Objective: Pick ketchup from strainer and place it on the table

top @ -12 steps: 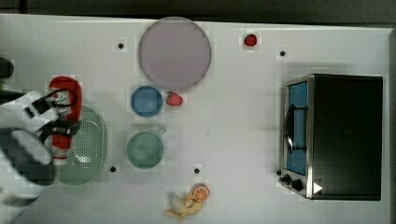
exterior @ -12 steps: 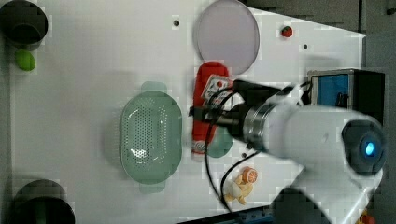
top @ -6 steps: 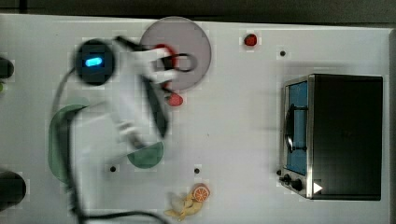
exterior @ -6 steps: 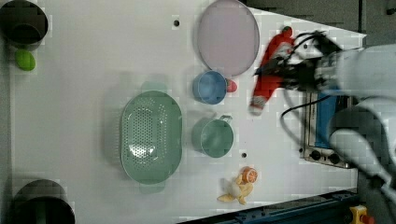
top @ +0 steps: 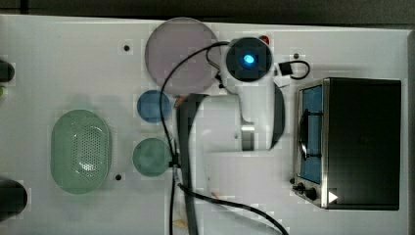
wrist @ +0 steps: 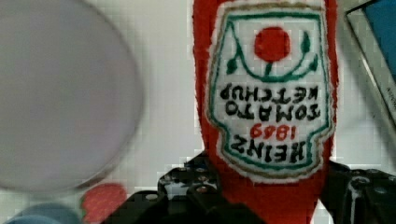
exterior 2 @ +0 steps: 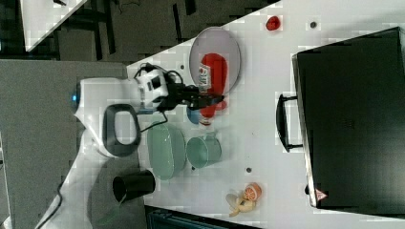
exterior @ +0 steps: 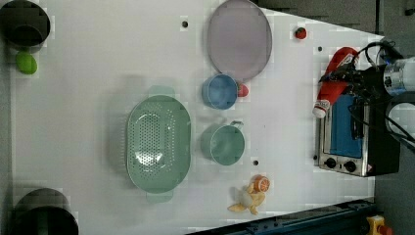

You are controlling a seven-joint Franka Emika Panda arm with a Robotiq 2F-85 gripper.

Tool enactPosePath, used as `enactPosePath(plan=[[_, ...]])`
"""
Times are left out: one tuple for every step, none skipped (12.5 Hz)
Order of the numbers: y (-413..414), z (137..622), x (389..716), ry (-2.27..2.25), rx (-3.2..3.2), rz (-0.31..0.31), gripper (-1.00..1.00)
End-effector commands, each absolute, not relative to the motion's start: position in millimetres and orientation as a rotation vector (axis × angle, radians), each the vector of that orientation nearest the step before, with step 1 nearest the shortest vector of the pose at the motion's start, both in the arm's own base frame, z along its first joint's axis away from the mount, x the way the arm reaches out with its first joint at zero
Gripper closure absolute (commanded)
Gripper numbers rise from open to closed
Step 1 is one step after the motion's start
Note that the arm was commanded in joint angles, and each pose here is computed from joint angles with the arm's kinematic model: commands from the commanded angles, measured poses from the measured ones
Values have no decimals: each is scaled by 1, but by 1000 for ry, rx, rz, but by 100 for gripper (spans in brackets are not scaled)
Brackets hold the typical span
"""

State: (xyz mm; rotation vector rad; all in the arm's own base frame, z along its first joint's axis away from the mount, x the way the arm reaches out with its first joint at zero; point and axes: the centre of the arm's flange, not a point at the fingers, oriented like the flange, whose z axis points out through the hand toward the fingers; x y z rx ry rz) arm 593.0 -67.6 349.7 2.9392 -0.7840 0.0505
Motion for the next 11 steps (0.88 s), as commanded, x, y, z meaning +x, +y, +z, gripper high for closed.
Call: enactPosePath(plan=[[-10, 341, 574, -464, 3018, 109, -21], [-12, 325, 565, -467, 3025, 116, -21], [-14, 309, 555, -470, 3031, 104, -21], [-16, 294, 545, -472, 3032, 69, -21], [-17, 280, 535, -476, 3030, 21, -21], [-19, 267, 526, -479, 3029, -26, -21], [-20, 254, 520, -484, 3030, -63, -21], [-20, 243, 516, -484, 3036, -86, -21], [-19, 232, 512, -485, 3040, -117, -21], [-18, 222, 510, -485, 3047, -137, -27], [-19, 214, 509, -489, 3055, -140, -46]])
